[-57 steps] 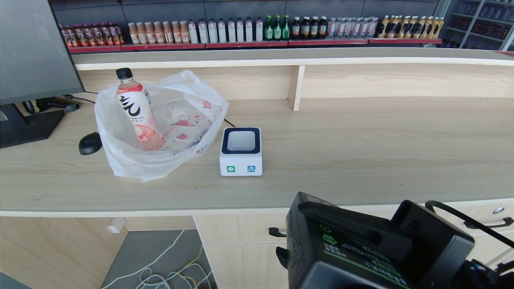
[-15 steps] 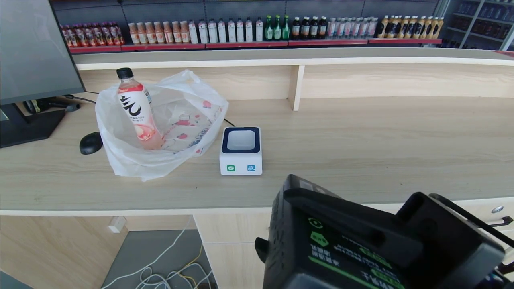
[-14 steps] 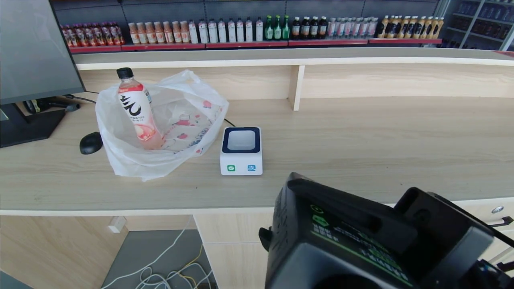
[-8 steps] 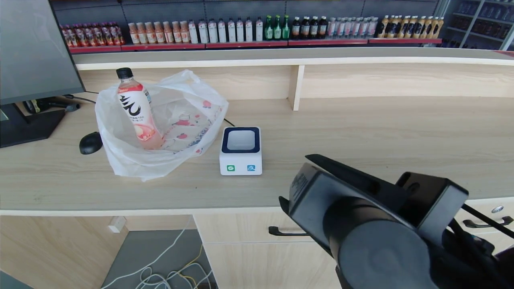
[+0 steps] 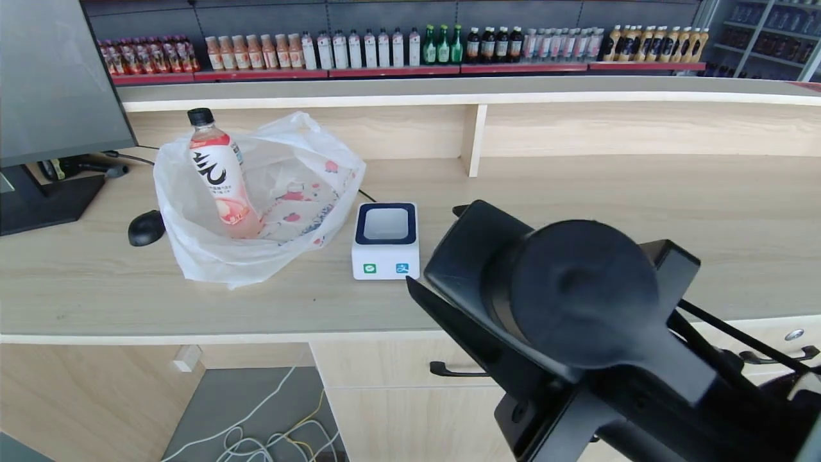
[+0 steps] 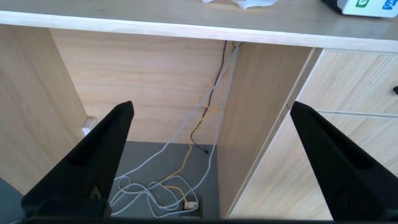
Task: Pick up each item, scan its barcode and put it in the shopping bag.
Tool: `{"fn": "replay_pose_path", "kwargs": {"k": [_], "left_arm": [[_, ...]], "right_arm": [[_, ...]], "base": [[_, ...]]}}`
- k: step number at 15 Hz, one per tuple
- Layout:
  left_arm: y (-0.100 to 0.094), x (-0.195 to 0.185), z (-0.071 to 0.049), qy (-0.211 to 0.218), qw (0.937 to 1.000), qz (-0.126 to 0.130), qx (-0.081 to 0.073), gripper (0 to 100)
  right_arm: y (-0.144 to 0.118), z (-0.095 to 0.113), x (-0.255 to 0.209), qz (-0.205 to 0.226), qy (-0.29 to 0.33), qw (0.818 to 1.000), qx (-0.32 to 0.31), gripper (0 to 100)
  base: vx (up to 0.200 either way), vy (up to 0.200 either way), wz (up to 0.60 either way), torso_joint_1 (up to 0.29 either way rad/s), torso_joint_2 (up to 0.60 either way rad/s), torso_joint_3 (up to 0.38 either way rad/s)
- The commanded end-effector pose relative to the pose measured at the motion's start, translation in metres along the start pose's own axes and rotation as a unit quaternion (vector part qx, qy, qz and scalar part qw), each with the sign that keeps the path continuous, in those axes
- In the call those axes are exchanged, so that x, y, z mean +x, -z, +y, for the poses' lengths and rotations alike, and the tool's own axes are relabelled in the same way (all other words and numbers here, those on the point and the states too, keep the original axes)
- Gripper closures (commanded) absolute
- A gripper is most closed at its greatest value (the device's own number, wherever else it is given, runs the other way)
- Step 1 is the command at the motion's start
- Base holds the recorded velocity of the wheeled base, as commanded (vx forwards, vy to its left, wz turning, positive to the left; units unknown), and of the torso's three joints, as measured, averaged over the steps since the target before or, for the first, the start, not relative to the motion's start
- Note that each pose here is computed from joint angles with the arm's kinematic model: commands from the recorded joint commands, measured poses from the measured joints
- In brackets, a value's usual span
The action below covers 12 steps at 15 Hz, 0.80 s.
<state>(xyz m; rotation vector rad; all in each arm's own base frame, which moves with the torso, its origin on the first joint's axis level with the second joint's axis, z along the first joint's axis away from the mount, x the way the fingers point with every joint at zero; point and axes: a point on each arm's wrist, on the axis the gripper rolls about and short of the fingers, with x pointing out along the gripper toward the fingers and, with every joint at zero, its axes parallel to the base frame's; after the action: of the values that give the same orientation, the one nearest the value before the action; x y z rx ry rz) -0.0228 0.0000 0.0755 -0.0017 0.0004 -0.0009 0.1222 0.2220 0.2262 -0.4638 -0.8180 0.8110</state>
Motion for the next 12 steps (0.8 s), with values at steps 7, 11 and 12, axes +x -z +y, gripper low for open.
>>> {"fn": "replay_pose_path", "kwargs": {"k": [7,11,12], "left_arm": [[0.000,0.000,0.000,0.000,1.0000,0.000,0.000,0],[0.000,0.000,0.000,0.000,1.0000,0.000,0.000,0],[0.000,0.000,0.000,0.000,1.0000,0.001,0.002,0]], "right_arm": [[0.038,-0.003,0.005,0.057,0.031,0.953,0.297,100],[0.052,-0.024,0.004,0.072,0.089,0.947,0.300,100],[0.052,-0.025,0.004,0.073,0.095,0.943,0.310,100]], "base": [[0.000,0.000,0.00,0.000,0.00,0.000],[0.000,0.000,0.00,0.000,0.00,0.000],[0.000,0.000,0.00,0.000,0.00,0.000]]}}
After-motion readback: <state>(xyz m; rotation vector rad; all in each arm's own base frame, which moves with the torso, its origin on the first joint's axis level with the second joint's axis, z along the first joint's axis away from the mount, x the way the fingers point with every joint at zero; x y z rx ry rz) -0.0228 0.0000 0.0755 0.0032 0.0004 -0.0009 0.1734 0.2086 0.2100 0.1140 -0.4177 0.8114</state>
